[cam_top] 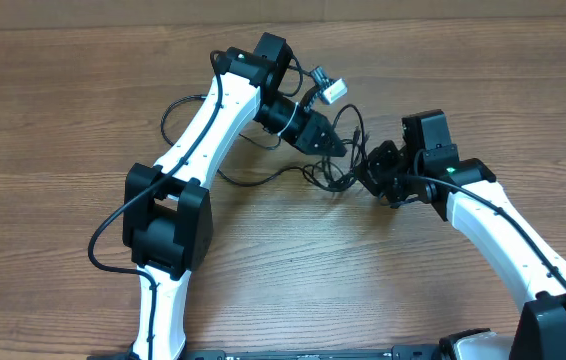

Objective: Untangle cables

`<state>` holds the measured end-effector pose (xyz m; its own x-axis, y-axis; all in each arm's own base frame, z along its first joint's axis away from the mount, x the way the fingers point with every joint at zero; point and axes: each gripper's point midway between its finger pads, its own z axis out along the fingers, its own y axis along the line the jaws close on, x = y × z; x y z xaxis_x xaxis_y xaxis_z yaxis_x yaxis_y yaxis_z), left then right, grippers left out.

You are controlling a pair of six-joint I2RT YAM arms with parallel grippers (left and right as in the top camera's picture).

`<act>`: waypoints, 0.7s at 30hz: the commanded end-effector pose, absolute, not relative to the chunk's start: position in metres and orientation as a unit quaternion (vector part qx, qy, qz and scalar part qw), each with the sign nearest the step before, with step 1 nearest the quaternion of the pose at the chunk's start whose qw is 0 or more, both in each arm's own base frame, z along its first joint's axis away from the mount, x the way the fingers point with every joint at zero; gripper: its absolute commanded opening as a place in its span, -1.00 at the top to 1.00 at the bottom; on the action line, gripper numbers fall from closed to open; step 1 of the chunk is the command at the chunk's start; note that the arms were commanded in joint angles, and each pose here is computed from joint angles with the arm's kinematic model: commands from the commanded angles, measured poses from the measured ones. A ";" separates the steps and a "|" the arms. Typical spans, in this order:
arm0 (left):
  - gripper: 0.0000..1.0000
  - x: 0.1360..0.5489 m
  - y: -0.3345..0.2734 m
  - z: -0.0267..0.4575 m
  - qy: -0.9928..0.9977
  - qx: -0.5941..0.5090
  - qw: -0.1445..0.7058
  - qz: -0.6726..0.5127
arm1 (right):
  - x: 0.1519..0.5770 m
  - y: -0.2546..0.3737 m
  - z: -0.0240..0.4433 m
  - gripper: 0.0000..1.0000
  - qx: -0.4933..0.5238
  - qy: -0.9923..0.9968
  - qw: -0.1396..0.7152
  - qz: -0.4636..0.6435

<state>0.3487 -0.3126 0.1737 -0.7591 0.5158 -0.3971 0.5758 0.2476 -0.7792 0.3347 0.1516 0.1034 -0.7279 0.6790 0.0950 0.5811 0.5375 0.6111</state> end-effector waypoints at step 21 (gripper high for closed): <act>0.92 0.370 -0.271 0.132 0.895 0.292 0.010 -0.336 | 0.333 0.130 0.108 0.56 0.320 0.882 0.065 0.339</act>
